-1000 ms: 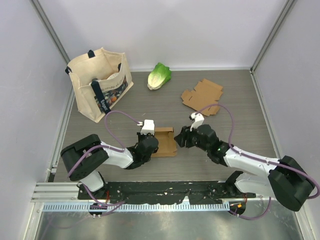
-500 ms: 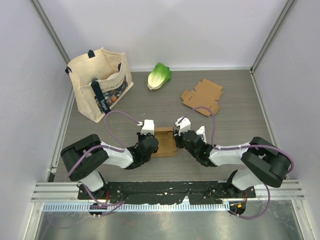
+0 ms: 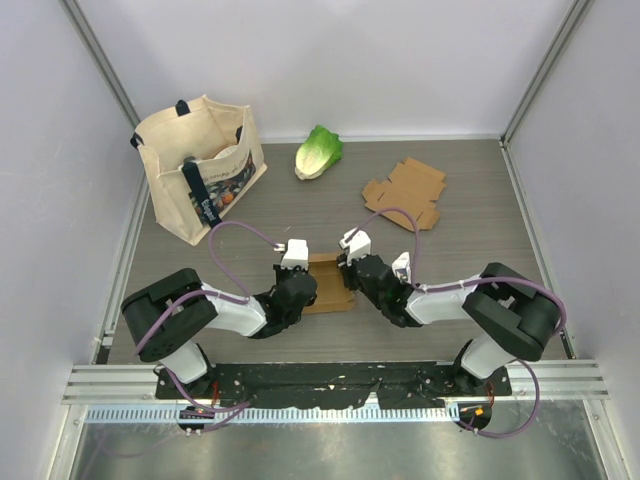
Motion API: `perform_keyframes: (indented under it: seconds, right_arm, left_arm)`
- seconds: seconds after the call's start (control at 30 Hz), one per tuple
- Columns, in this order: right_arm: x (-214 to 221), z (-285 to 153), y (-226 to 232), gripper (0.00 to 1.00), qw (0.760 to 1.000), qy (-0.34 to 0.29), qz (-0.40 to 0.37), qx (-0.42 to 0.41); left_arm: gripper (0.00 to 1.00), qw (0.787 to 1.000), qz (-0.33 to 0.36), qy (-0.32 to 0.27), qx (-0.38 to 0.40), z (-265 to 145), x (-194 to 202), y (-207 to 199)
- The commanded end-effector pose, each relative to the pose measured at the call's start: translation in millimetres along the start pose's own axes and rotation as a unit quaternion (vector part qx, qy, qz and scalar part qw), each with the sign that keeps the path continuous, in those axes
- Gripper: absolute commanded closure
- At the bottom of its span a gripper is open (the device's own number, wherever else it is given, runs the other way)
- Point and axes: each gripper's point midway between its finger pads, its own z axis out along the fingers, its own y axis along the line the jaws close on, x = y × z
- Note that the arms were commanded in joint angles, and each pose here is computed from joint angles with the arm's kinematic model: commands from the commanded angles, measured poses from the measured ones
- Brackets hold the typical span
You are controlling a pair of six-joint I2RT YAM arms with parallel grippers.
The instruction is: Fold the paper box
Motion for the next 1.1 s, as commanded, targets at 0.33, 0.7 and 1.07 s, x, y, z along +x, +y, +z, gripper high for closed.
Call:
perform_keyframes:
  seconds: [0.33, 0.7, 1.07]
  right_arm:
    - [6, -3, -17, 1.0, 0.961, -0.066, -0.074, 0.259]
    - [3, 0, 6, 0.8, 0.981, -0.04, -0.059, 0.183]
    - [16, -49, 34, 0.42, 0.998, 0.02, 0.063, -0.02]
  left_arm:
    - [1.0, 1.0, -0.022, -0.018, -0.011, 0, -12, -1]
    - [1.0, 0.999, -0.025, -0.017, -0.016, -1, -10, 2]
    - [1.0, 0.999, -0.026, -0.017, -0.018, -1, -10, 3]
